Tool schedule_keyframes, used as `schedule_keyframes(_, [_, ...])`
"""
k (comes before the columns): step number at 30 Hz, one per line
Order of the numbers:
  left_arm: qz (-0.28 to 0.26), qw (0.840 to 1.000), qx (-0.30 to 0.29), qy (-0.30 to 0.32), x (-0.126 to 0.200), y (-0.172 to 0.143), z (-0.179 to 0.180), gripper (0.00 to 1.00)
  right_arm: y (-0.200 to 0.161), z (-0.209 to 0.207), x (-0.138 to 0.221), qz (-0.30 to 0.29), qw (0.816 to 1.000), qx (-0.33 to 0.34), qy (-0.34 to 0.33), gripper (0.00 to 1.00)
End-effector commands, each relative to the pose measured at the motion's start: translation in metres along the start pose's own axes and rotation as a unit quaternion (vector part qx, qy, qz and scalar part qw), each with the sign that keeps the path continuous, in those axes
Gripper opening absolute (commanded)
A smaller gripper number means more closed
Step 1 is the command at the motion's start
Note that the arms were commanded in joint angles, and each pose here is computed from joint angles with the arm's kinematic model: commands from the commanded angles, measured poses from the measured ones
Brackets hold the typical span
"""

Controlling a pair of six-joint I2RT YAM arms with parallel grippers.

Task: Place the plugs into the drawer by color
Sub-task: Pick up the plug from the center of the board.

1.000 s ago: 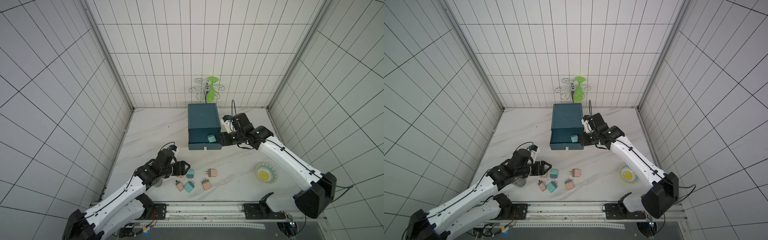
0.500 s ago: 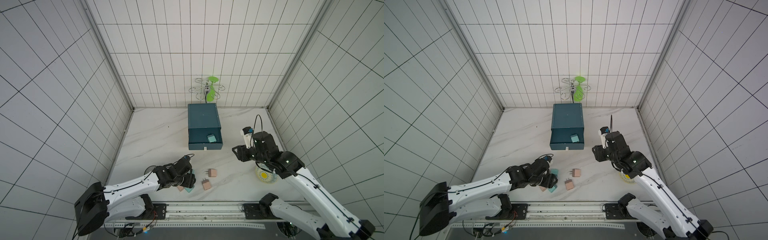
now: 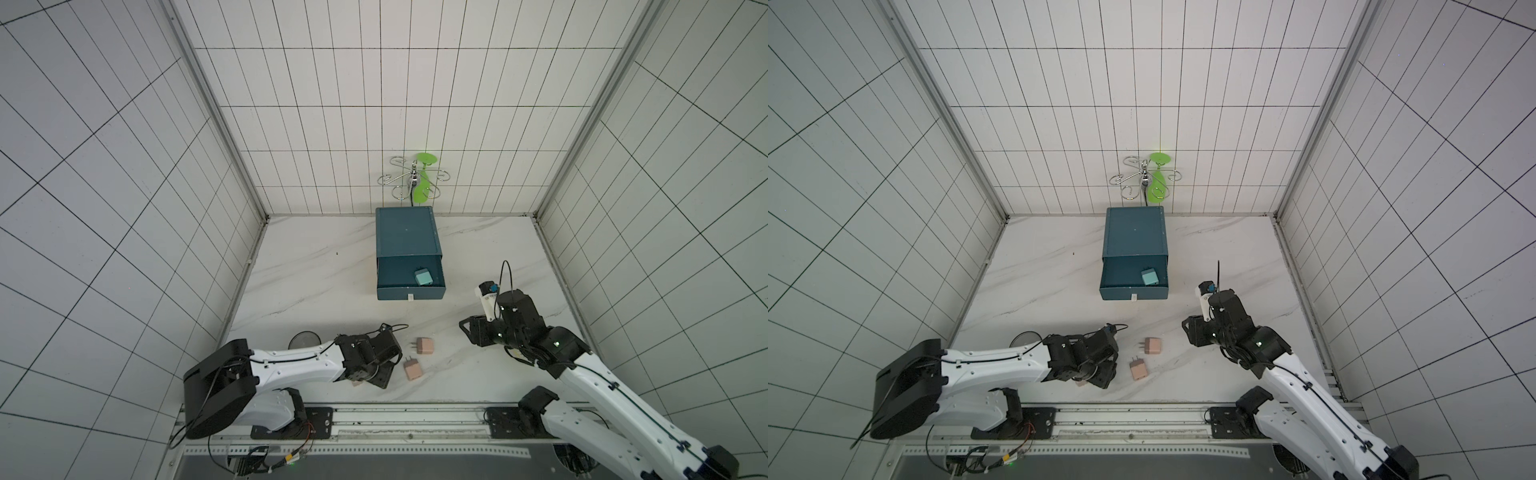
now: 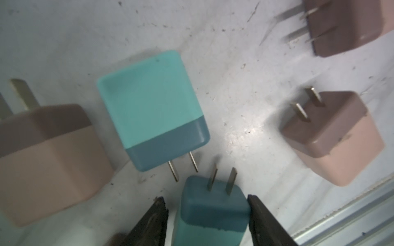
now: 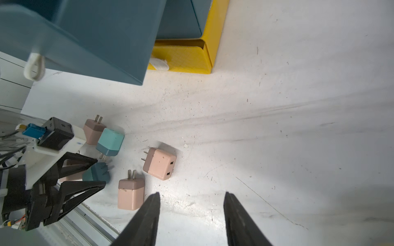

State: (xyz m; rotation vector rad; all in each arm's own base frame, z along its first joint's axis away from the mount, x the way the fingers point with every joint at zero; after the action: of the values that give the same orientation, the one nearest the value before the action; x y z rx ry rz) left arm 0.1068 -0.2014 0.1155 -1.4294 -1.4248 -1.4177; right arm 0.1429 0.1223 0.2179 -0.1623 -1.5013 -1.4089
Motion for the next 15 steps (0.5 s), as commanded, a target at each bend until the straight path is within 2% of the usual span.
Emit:
schedule_keyframes(1, [-0.018, 1.0, -0.012, 0.012, 0.001, 0.006, -0.008, 0.54, -0.003, -0.001, -0.007, -0.016, 1.0, -0.005, 0.011, 0.52])
schedule_keyframes(6, [-0.018, 0.999, -0.013, 0.042, -0.002, 0.006, -0.014, 0.3, -0.006, -0.002, -0.008, -0.016, 1.0, -0.005, 0.007, 0.53])
schedule_keyframes(7, [-0.024, 0.999, -0.012, 0.047, 0.001, 0.008, -0.015, 0.21, -0.007, -0.002, -0.008, -0.016, 1.0, -0.005, 0.007, 0.53])
schedule_keyframes(8, [-0.039, 0.998, -0.01, 0.044, 0.007, 0.011, -0.017, 0.17, -0.008, -0.002, -0.007, -0.017, 1.0, -0.005, 0.008, 0.53])
schedule_keyframes(12, [-0.062, 0.998, -0.004, -0.026, 0.044, 0.021, -0.031, 0.1, -0.007, 0.001, 0.0, -0.033, 0.999, 0.001, 0.024, 0.52])
schedule_keyframes(15, [-0.087, 0.991, -0.005, -0.105, 0.077, 0.027, -0.043, 0.06, -0.007, 0.009, 0.01, -0.068, 0.994, 0.014, 0.08, 0.52])
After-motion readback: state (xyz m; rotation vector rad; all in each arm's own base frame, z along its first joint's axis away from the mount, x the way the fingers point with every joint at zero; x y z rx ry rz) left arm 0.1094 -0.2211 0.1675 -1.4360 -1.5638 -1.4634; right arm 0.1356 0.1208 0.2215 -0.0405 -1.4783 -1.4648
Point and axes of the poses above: each gripper's point midway between its finger pads, its own x axis back along the fingers, its own z axis along the line the jaws close on, y = z × x, the point moved 10 cm from there along x, back along the fingers, and after that the axes turned 11 degrees about x, right-handed, at the moved point
